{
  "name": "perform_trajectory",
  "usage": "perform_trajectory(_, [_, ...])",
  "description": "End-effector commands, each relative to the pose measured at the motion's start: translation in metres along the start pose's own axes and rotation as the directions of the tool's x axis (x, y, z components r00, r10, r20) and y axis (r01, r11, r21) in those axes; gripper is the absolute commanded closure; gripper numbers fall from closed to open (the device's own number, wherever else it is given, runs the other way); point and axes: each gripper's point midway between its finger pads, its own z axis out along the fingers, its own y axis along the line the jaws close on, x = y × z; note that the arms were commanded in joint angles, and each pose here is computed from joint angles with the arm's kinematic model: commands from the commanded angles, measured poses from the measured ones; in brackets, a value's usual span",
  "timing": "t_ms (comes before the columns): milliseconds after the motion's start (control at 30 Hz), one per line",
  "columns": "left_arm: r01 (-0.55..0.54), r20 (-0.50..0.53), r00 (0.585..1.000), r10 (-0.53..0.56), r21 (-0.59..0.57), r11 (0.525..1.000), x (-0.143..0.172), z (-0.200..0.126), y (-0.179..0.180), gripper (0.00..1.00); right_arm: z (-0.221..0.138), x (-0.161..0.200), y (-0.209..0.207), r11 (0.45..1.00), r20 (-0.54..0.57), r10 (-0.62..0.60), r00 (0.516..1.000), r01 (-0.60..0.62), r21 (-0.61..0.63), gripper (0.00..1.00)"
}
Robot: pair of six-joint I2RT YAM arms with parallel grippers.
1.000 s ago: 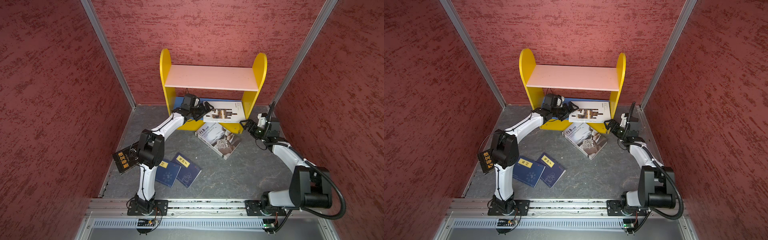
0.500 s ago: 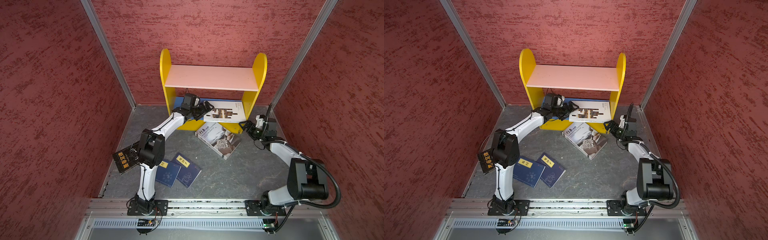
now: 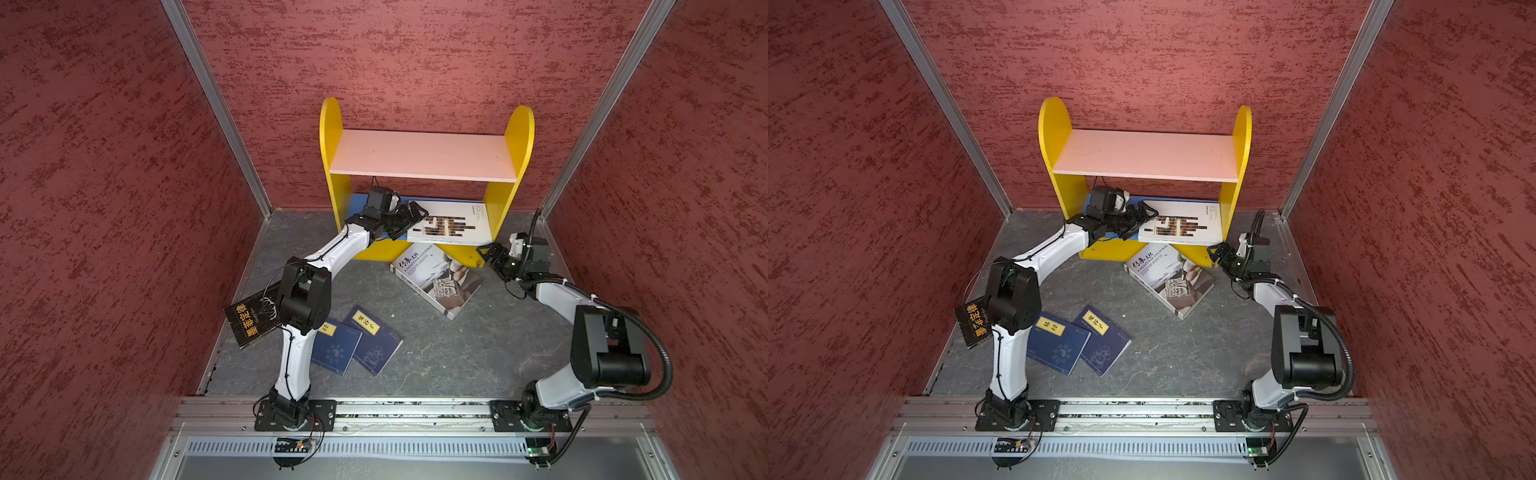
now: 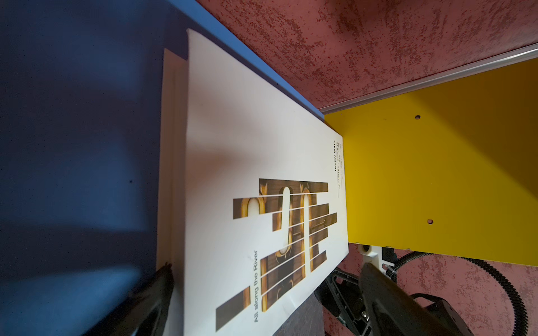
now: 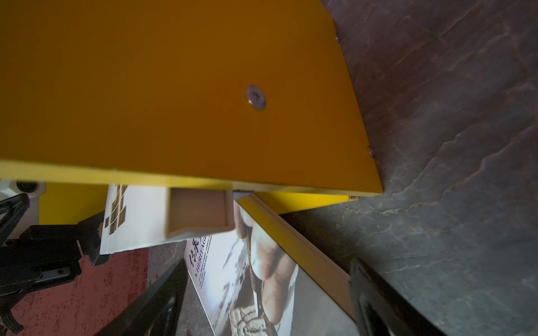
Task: Stacking books/files
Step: Place the book at the bookshelf.
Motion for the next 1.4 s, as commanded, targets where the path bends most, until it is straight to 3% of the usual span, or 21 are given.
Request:
perform_trajectory(0, [-0.014,-0.015,1.0,0.015,0.057,0.998,0.002,0.005,-0.015,0.01,0.002,-0.021,0.016,0.999,0.062,-0.018,0.998,0.021,-0.036,0.14])
perform_trajectory(1367, [-0.018,0.005,1.0,0.017,0.066,0.998,-0.012,0.011,-0.019,0.01,0.008,-0.036,0.023,0.998,0.106,0.005,0.994,0.002,-0.063,0.14])
